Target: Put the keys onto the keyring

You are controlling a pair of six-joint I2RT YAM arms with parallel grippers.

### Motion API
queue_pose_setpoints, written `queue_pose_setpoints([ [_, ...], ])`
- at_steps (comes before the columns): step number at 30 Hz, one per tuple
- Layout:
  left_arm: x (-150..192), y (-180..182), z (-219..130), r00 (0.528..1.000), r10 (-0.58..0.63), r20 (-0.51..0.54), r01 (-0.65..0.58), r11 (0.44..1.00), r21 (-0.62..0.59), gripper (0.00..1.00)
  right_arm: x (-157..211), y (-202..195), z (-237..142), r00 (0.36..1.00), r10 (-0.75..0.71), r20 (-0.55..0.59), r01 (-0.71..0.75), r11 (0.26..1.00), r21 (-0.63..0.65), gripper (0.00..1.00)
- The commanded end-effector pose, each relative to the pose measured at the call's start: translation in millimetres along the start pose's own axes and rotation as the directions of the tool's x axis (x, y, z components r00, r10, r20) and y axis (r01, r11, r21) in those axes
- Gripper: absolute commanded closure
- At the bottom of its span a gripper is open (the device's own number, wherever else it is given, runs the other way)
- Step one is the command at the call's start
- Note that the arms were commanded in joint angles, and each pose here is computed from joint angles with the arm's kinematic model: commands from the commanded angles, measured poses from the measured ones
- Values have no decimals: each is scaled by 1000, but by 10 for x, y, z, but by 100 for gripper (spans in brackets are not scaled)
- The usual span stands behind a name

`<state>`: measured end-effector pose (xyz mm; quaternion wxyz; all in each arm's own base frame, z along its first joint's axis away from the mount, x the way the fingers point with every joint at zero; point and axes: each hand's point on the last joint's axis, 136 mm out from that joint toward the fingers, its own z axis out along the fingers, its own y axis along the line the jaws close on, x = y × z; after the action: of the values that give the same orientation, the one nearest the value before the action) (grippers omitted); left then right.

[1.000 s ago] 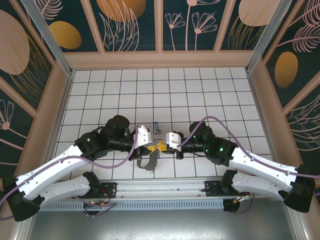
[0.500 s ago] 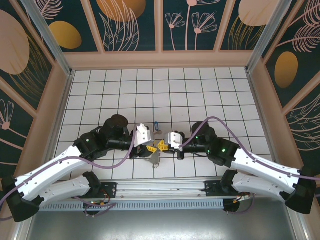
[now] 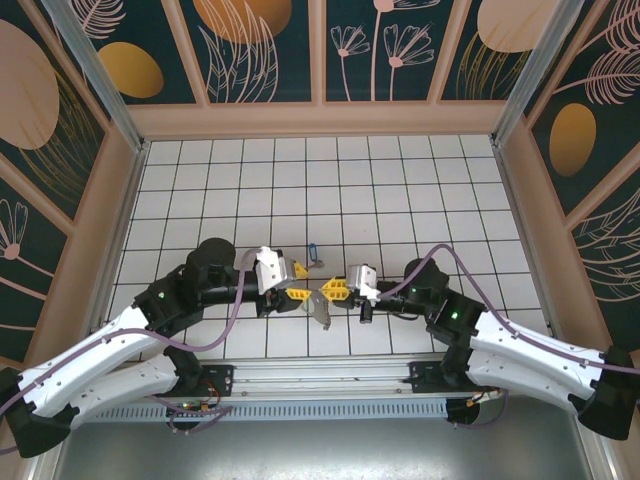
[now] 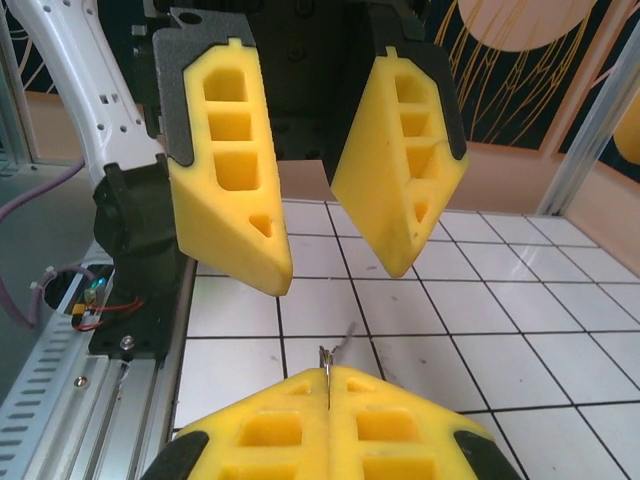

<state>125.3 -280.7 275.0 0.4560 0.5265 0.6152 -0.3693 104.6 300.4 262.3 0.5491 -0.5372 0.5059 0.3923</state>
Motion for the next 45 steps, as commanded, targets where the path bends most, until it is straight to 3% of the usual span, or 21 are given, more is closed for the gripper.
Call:
queue_pose_setpoints([
  [1,-91,-46,-5,999,-6,51,5,1000,26,61,-338,-38,-58,988,-17,156,14,1000,19,100],
  [14,-70,-62,43,999,1,42,-3,999,49,62,-392,-11,-66,973,4,230,-5,1000,4,100],
  [28,-106,-99,82,998,-4,59,-1,996,85,82,-423,5,-44,966,11,260,-7,1000,-14,100],
  [35,-107,-120,89,998,-6,60,0,995,99,100,-426,0,-49,964,13,267,-9,1000,-16,100],
  [41,-156,-89,47,997,7,77,-12,997,70,100,-340,-33,-16,977,15,214,-15,1000,-2,100],
  [45,-164,-55,11,997,19,77,-23,999,40,100,-250,-72,-28,989,-2,145,-3,999,35,88],
])
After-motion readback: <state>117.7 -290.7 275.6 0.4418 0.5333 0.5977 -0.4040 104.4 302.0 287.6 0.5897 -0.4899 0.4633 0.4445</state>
